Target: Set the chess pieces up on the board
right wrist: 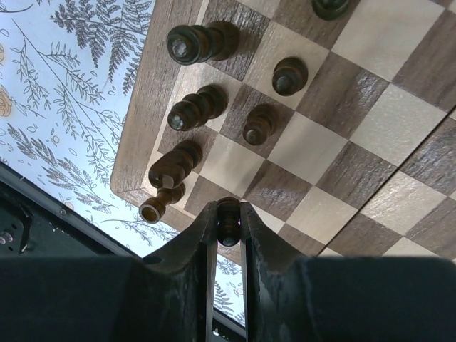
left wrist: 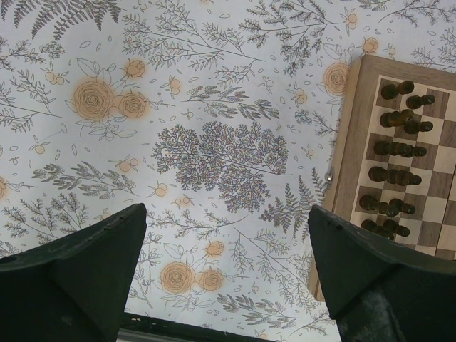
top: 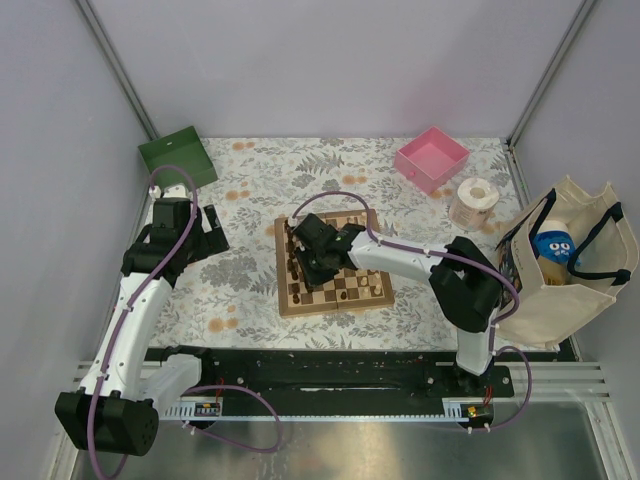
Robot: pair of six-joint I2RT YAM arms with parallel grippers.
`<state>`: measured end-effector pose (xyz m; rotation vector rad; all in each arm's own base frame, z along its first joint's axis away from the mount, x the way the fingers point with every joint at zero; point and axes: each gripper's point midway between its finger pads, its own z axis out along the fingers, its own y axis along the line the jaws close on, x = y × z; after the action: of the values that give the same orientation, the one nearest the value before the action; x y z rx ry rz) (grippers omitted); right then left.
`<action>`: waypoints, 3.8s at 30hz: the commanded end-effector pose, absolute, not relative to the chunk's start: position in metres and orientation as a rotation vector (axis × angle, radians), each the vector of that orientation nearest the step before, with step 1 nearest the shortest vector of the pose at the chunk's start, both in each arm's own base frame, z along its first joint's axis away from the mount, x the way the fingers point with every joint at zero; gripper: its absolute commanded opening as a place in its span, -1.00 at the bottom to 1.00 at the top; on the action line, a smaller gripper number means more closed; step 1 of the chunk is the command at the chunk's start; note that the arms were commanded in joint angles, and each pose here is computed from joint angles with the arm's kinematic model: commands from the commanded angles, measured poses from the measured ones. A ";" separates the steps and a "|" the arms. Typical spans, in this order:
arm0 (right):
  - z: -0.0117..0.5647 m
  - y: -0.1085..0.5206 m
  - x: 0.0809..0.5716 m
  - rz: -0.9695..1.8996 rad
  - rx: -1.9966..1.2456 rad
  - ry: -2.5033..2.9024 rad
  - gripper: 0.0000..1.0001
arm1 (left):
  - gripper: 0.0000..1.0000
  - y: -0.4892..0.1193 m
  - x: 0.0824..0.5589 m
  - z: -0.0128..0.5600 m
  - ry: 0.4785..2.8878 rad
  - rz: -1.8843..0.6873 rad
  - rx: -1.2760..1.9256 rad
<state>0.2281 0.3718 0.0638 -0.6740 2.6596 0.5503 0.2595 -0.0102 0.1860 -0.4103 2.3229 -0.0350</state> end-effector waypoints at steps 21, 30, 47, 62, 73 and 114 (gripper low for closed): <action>0.068 0.396 0.241 0.553 -0.652 2.608 -0.52 | 0.98 -0.012 0.265 0.196 2.270 -0.068 -0.401; 0.067 0.395 0.245 0.536 -0.627 2.602 -0.49 | 0.98 -0.012 0.265 0.196 2.268 -0.068 -0.403; 0.064 0.399 0.248 0.537 -0.607 2.601 -0.47 | 0.98 -0.012 0.265 0.195 2.272 -0.067 -0.403; 0.072 0.392 0.251 0.506 -0.602 2.579 -0.45 | 0.98 -0.013 0.266 0.195 2.274 -0.071 -0.400; 0.073 0.390 0.246 0.507 -0.640 2.596 -0.46 | 0.98 -0.013 0.265 0.196 2.272 -0.071 -0.400; 0.080 0.394 0.248 0.519 -0.639 2.584 -0.24 | 0.98 -0.013 0.265 0.195 2.273 -0.069 -0.400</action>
<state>0.2420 0.3808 0.0529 -0.6445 2.6529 0.4746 0.2595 -0.0110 0.1861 -0.4083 2.3237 -0.0404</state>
